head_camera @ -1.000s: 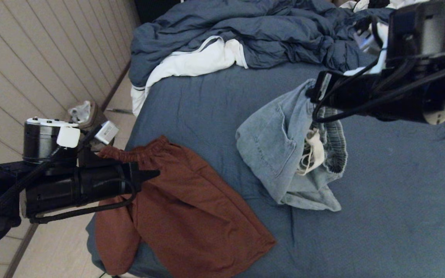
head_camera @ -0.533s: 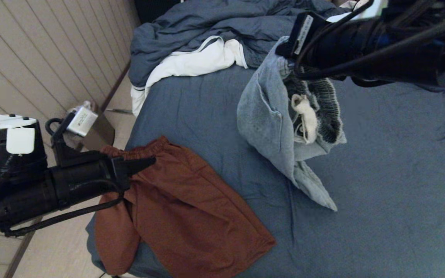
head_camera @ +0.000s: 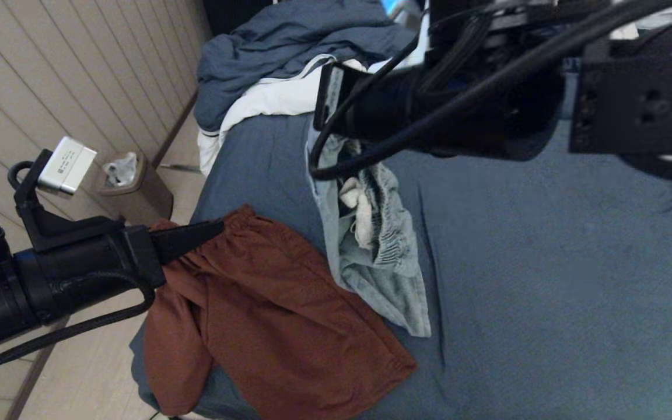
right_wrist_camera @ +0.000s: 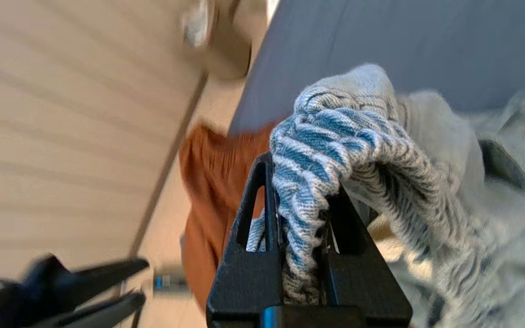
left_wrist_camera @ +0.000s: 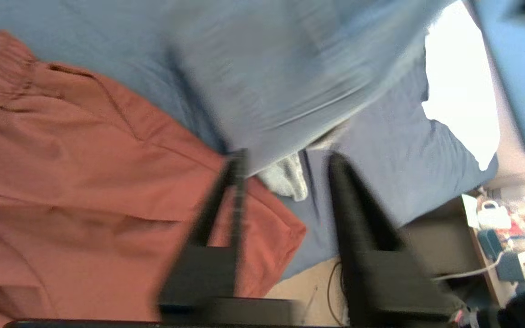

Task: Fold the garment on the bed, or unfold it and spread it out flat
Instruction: Unford the blue shorts

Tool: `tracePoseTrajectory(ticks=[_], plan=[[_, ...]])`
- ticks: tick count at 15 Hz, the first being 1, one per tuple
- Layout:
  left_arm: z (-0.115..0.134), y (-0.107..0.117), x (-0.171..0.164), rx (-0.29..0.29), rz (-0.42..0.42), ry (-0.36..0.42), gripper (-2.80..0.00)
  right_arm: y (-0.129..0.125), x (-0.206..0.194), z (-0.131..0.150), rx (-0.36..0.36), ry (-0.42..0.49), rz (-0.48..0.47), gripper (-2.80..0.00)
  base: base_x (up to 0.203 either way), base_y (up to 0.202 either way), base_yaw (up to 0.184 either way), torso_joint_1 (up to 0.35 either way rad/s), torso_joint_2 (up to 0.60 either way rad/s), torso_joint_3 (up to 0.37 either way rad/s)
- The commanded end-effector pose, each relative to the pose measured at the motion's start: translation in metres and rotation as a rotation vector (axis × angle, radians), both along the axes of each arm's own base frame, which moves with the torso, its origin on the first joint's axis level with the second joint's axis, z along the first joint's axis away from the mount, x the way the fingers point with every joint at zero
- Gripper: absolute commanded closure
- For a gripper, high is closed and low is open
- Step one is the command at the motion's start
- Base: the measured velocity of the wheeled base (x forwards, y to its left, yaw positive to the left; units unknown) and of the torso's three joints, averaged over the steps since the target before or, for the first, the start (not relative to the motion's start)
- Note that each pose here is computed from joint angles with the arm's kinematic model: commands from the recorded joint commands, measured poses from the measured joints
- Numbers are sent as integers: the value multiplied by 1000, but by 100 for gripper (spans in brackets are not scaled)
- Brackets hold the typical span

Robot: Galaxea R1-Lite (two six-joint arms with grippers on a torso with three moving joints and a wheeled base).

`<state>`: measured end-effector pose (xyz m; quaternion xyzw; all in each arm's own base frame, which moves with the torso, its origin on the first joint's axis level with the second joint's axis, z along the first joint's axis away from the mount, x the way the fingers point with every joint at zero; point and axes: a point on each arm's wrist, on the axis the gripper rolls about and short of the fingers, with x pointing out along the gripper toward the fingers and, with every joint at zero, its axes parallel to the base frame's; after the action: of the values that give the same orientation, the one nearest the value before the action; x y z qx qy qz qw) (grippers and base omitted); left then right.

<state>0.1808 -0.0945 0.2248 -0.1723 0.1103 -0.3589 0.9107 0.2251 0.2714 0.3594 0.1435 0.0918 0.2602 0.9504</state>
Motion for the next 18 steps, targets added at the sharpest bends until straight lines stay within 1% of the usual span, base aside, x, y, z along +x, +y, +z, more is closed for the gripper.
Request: tracePoseTrajectory(ticks=[1, 2, 3, 6, 8, 11, 12, 14, 15, 18], plan=[[1, -2, -4, -5, -16, -5, -280, 33, 7, -34, -68, 63, 36, 0, 0, 0, 0, 0, 0, 0], [-3, -5, -8, 3, -34, 1, -280, 48, 4, -46, -85, 84, 63, 0, 0, 0, 0, 0, 0, 0], [-6, -6, -9, 27, -44, -13, -280, 59, 0, -54, -98, 96, 87, 0, 0, 0, 0, 0, 0, 0], [-22, -17, -18, 87, -123, -42, -280, 81, -11, -68, -125, 111, 136, 0, 0, 0, 0, 0, 0, 0], [-30, -25, -13, 121, -126, -62, -280, 81, -13, -66, -122, 108, 141, 0, 0, 0, 0, 0, 0, 0], [-44, -39, 3, 159, -120, -64, -280, 77, -15, -53, -91, 85, 142, 0, 0, 0, 0, 0, 0, 0], [-47, -43, 9, 169, -119, -90, -280, 76, -16, -49, -82, 77, 142, 0, 0, 0, 0, 0, 0, 0], [-48, -53, 16, 162, -99, -138, -280, 74, -17, -44, -72, 68, 142, 0, 0, 0, 0, 0, 0, 0], [-47, -57, 19, 162, -89, -144, -280, 73, -18, -41, -63, 62, 143, 0, 0, 0, 0, 0, 0, 0], [-47, -69, 34, 165, -65, -145, -280, 67, -22, -35, -71, 67, 144, 0, 0, 0, 0, 0, 0, 0]])
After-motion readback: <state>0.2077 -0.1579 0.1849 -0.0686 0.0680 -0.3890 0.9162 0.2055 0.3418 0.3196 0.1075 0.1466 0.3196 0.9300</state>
